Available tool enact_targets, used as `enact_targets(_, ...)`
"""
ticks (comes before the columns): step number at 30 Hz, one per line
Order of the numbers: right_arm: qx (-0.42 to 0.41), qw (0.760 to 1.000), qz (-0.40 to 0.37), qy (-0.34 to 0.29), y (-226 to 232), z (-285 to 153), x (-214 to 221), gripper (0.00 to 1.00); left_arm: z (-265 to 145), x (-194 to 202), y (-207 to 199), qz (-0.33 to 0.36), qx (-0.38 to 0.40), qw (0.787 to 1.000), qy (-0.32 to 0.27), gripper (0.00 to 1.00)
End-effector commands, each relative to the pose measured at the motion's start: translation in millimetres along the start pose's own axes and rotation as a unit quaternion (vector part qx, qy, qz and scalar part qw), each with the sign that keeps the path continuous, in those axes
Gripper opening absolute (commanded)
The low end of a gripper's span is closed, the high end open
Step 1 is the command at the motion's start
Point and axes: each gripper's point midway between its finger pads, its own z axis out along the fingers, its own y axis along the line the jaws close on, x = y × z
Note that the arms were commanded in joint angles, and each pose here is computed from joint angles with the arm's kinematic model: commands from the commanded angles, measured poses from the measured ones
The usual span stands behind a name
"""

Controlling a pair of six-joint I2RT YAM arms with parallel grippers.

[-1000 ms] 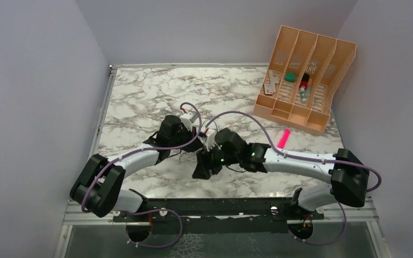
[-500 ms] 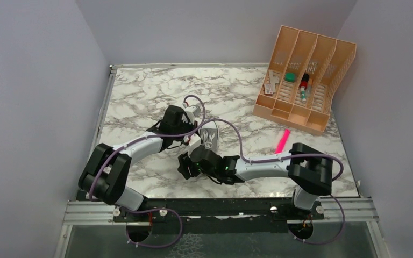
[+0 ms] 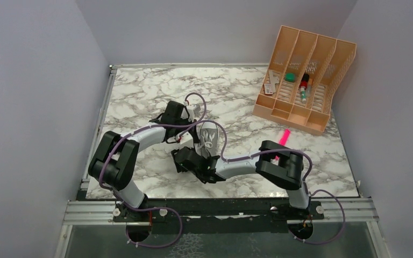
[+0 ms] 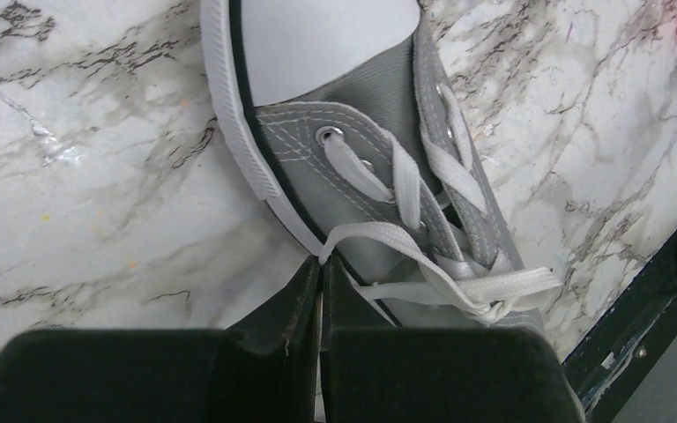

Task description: Tie the shoes

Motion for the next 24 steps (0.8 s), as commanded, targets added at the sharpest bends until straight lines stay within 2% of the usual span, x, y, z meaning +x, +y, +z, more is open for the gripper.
enact_targets(1, 0.012, 1.000, -0.004, 0.001, 7.1, 14.2, 5.5, 0.52, 0.8, -0.8, -15.8, 0.013, 0.040, 0.999, 0.006, 0.04)
enact_targets(8, 0.053, 0.997, -0.033, 0.047, -2.3, 35.7, 41.3, 0.35, 3.0, 7.7, -11.6, 0.014, 0.045, 0.999, 0.014, 0.04)
enact_targets(14, 0.091, 0.991, -0.058, 0.078, -14.0, 37.4, 59.0, 0.37, 2.6, 9.0, -7.4, -0.003, 0.048, 0.999, 0.013, 0.04)
enact_targets(16, 0.096, 0.990, -0.061, 0.079, -16.0, 35.1, 56.4, 0.34, 1.5, 6.7, -8.6, -0.005, 0.050, 0.999, 0.011, 0.04)
enact_targets(19, 0.107, 0.988, -0.070, 0.088, -20.6, 32.1, 58.3, 0.18, 0.2, 2.9, -9.4, -0.007, 0.049, 0.999, 0.006, 0.04)
enact_targets(21, 0.096, 0.989, -0.072, 0.090, -16.9, 28.9, 54.5, 0.02, -0.7, 2.5, -9.6, -0.007, 0.048, 0.999, 0.005, 0.04)
enact_targets(24, 0.032, 0.995, -0.064, 0.076, 2.1, 14.7, 37.6, 0.01, -2.2, 3.9, -7.1, -0.013, 0.041, 0.999, 0.008, 0.04)
